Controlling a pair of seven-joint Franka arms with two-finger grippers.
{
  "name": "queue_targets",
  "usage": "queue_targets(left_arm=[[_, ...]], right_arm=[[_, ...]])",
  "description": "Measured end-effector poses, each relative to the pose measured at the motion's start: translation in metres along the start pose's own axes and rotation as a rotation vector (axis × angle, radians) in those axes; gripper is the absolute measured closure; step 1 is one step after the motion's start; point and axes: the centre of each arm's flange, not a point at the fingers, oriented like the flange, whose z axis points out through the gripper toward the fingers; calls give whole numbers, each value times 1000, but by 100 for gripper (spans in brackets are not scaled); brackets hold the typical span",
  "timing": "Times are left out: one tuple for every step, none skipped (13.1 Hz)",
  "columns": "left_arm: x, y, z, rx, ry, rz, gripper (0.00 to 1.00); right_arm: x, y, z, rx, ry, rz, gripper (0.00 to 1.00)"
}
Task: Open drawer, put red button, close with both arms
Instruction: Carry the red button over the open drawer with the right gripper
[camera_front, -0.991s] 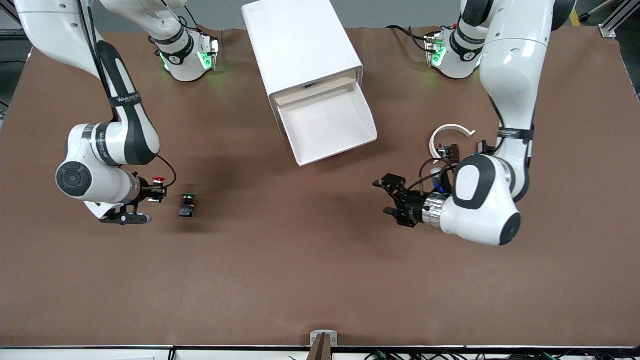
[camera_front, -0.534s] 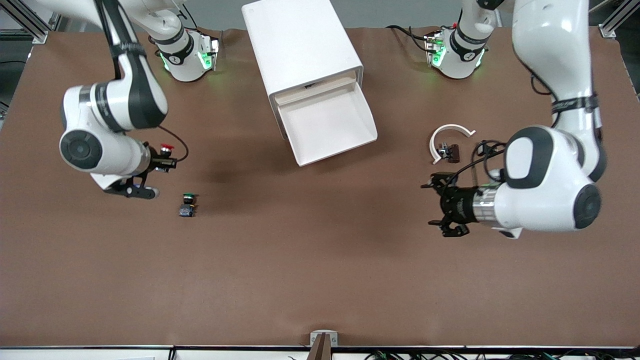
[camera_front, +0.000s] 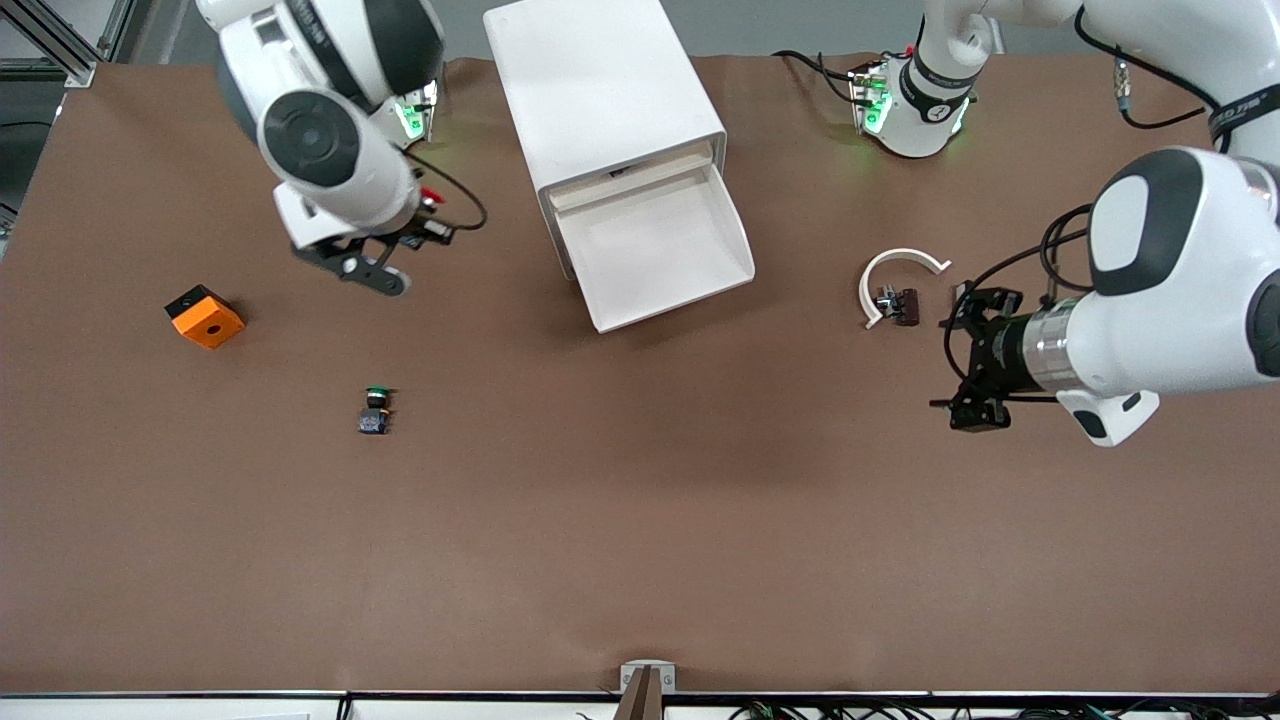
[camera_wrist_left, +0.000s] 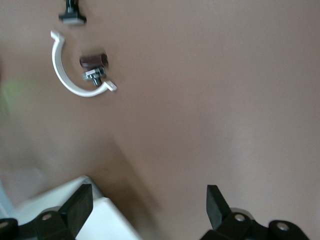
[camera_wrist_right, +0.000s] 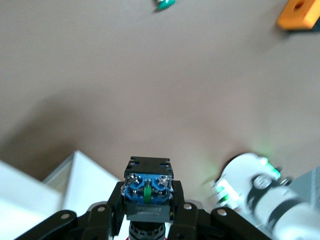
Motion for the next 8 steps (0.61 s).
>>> queue_targets(left_arm=[[1, -6, -3, 23, 3, 95, 0], [3, -11, -4, 45, 18, 176, 0], [6, -15, -5, 62, 41, 242, 0], [8, -19, -5, 77, 58, 303, 0], [10, -21, -5, 88, 64, 365, 0], [11, -24, -3, 98, 61, 419, 0], [14, -27, 0, 110, 60, 464, 0], [17, -29, 3, 127, 66, 500, 0]], right_arm=[[-25, -16, -7, 11, 12, 40, 59], [-52, -33, -11, 22, 21, 77, 59], [-78, -51, -12, 36, 27, 114, 59], [-97, -69, -13, 62, 24, 155, 59], [-110, -88, -11, 89, 18, 201, 59], [-116, -105, -7, 103, 14, 246, 59], [-121, -123, 3, 103, 15, 293, 59], [-126, -143, 14, 101, 19, 340, 59]])
